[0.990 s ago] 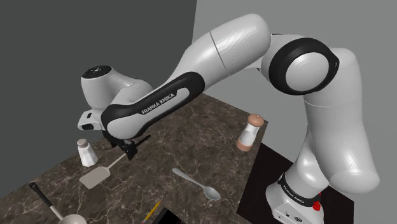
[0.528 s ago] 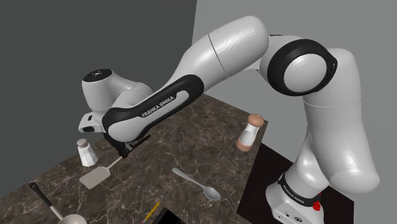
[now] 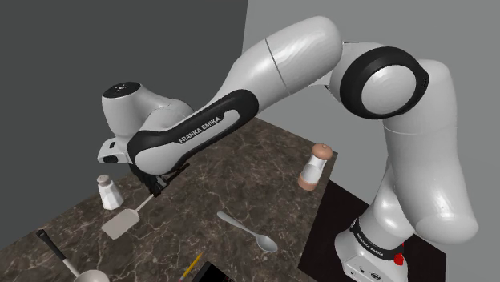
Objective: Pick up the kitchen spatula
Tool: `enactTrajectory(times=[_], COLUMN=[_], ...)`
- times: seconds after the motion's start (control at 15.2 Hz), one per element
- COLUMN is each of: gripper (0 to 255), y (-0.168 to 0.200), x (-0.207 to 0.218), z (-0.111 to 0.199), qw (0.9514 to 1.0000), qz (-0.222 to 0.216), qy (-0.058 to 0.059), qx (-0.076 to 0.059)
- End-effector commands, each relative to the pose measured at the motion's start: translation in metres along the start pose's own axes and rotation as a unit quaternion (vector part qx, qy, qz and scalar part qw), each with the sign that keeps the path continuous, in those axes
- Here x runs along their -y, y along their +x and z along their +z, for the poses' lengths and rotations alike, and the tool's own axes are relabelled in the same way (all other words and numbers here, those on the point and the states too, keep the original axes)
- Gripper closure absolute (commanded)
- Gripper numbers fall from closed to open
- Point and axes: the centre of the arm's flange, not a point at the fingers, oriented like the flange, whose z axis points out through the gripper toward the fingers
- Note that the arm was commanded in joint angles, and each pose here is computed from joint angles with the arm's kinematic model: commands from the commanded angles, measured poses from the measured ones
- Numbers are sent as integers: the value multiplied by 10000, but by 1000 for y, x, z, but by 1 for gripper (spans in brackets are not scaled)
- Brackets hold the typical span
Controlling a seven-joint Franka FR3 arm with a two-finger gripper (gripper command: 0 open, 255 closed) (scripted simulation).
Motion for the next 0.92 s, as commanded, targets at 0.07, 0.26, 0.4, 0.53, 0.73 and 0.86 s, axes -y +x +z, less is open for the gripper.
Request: enactTrajectory(times=[0.07,0.26,0.4,0.53,0.73,0.86], gripper=[255,255,255,255,255,255], y=[0,-1,-2,-3,-4,-4], x=[0,0,0,0,0,0], z=[-15,-31,-42,-52,-68,-69], qw=[10000,10000,10000,10000,10000,10000], qz=[0,0,0,0,0,0], qy=[0,0,0,0,0,0], qx=[-1,-1,-1,-1,-1,-1])
